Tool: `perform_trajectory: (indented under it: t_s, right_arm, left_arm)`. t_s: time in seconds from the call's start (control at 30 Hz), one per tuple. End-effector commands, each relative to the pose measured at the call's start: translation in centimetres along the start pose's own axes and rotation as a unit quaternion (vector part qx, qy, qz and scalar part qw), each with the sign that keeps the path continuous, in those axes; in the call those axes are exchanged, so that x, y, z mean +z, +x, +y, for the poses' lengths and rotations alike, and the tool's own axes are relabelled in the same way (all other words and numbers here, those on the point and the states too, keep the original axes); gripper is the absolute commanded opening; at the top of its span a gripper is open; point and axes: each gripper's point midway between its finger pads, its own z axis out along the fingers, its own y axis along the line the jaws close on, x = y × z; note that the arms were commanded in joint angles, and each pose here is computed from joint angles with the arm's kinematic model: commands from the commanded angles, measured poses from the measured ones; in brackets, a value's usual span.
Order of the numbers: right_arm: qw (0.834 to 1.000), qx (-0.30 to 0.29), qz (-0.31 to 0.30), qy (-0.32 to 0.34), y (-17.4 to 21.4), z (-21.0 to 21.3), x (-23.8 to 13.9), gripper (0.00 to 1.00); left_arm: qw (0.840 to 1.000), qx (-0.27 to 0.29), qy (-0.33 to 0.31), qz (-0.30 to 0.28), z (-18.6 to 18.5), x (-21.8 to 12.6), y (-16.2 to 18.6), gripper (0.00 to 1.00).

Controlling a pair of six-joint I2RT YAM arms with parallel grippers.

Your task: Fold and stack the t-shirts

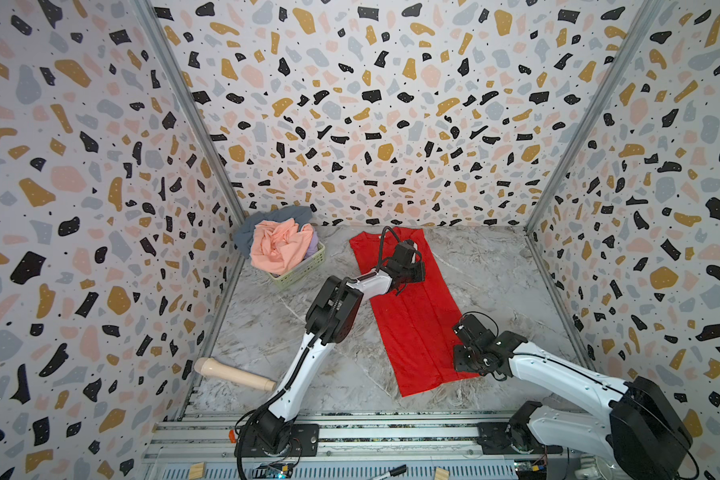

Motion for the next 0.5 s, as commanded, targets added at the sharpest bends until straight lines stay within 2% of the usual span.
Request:
perform_trajectory:
  t_s: [0.0, 0.17, 0.27, 0.47]
  right_arm:
    - [0.999, -0.033, -0.002, 0.007, -0.1, 0.6, 0.0, 0.50]
    - [0.998, -0.048, 0.015, 0.047, 0.8, 0.2, 0.6, 0.42]
    - [0.996, -0.054, 0.020, 0.069, 1.0, -0.3, 0.9, 0.31]
    - [0.996, -0.062, 0.008, 0.064, 0.6, 0.0, 0.4, 0.23]
  left_arm:
    - [1.000, 0.007, 0.024, -0.007, -2.6, -1.3, -1.6, 0.06]
    - [1.000, 0.006, 0.025, -0.008, -2.7, -1.3, -1.6, 0.06]
    - [1.000, 0.005, 0.027, -0.007, -2.7, -1.2, -1.6, 0.06]
    - [1.000, 0.004, 0.026, -0.006, -2.6, -1.0, -1.6, 0.06]
